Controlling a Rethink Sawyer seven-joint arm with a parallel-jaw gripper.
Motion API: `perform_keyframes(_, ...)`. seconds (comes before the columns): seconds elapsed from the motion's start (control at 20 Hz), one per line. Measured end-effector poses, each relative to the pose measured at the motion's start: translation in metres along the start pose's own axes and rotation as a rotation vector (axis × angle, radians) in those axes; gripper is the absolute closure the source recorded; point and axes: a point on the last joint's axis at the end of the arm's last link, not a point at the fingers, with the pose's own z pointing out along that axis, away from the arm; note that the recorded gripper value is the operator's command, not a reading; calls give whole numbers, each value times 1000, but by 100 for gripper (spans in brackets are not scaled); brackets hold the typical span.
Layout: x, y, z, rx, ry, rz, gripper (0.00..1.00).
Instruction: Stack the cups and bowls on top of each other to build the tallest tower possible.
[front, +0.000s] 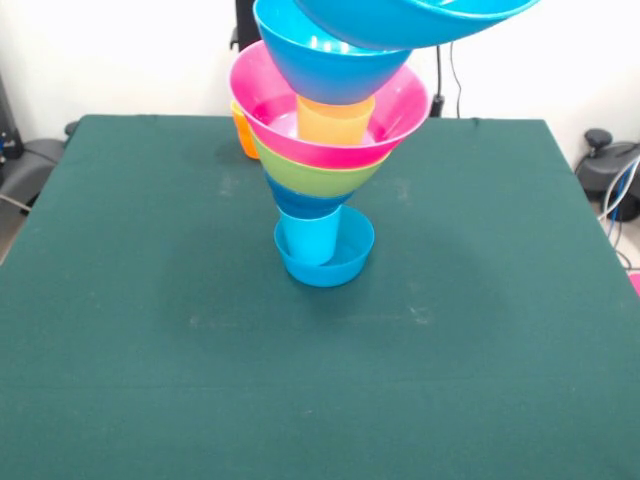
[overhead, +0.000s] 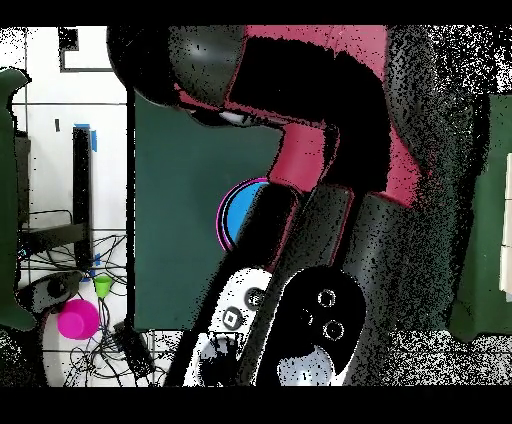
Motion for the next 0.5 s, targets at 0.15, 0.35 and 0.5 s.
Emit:
perform_keyframes(0.15, 3, -5, 3, 6, 12, 4, 100)
perform_keyframes(0.35, 7, -11, 3, 10, 22, 9, 100)
perform_keyframes(0.5, 9, -16, 4, 12, 26, 14, 100)
